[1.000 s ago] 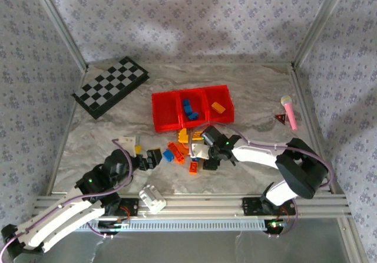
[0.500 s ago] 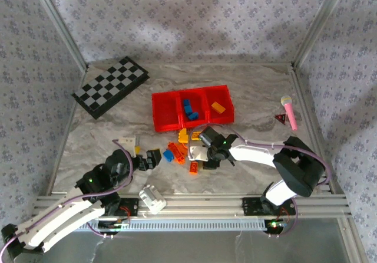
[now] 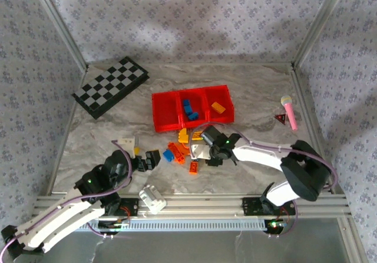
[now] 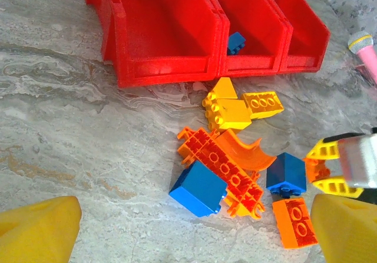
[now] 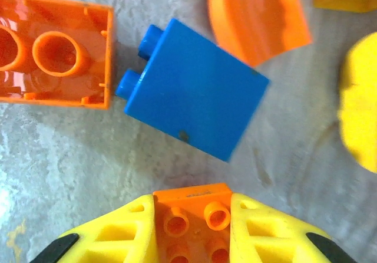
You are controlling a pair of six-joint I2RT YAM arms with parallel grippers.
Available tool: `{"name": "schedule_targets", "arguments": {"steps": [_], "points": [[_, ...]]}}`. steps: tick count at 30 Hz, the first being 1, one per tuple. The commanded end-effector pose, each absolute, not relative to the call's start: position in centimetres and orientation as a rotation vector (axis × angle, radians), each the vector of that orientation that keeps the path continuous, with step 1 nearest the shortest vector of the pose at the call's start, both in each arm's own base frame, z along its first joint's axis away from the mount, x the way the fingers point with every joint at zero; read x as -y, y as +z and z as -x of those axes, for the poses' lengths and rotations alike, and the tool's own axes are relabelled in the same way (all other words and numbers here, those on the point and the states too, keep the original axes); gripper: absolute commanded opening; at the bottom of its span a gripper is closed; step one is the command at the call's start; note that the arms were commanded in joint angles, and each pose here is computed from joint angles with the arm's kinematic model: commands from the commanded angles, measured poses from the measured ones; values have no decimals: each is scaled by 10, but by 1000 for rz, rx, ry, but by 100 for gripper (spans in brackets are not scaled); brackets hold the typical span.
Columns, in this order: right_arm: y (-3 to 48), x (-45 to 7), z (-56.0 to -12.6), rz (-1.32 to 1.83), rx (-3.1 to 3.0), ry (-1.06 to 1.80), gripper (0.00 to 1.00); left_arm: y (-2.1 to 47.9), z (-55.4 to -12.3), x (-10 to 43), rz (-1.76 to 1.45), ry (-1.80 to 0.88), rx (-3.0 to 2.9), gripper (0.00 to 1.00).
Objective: Sort the legos into containers by color
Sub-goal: Pick up the lego from the bottom-center of the table, then place the lego in the container.
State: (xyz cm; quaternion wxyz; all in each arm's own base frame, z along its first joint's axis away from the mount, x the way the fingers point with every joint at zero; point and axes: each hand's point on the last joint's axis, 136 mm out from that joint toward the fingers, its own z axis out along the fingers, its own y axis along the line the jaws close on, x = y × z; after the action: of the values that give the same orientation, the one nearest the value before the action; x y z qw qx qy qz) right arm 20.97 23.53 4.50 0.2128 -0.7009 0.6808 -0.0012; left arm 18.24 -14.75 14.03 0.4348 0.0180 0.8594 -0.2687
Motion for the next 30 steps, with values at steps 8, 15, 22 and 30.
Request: {"name": "schedule_targets", "arguments": {"steps": [8, 15, 22, 30], "points": [[177, -262, -236, 1647, -1686, 44, 19, 146, -185, 151, -34, -695, -2109, 100], [248, -318, -279, 1487, -1552, 177, 25, 149, -185, 154, -46, -705, -2108, 100], [254, -373, -329, 1432, -1529, 253, 25, 151, -180, 148, -48, -700, -2116, 100], [220, -422, -368, 1445, -1523, 364, 24, 153, -175, 137, -32, -687, -2105, 100]]}}
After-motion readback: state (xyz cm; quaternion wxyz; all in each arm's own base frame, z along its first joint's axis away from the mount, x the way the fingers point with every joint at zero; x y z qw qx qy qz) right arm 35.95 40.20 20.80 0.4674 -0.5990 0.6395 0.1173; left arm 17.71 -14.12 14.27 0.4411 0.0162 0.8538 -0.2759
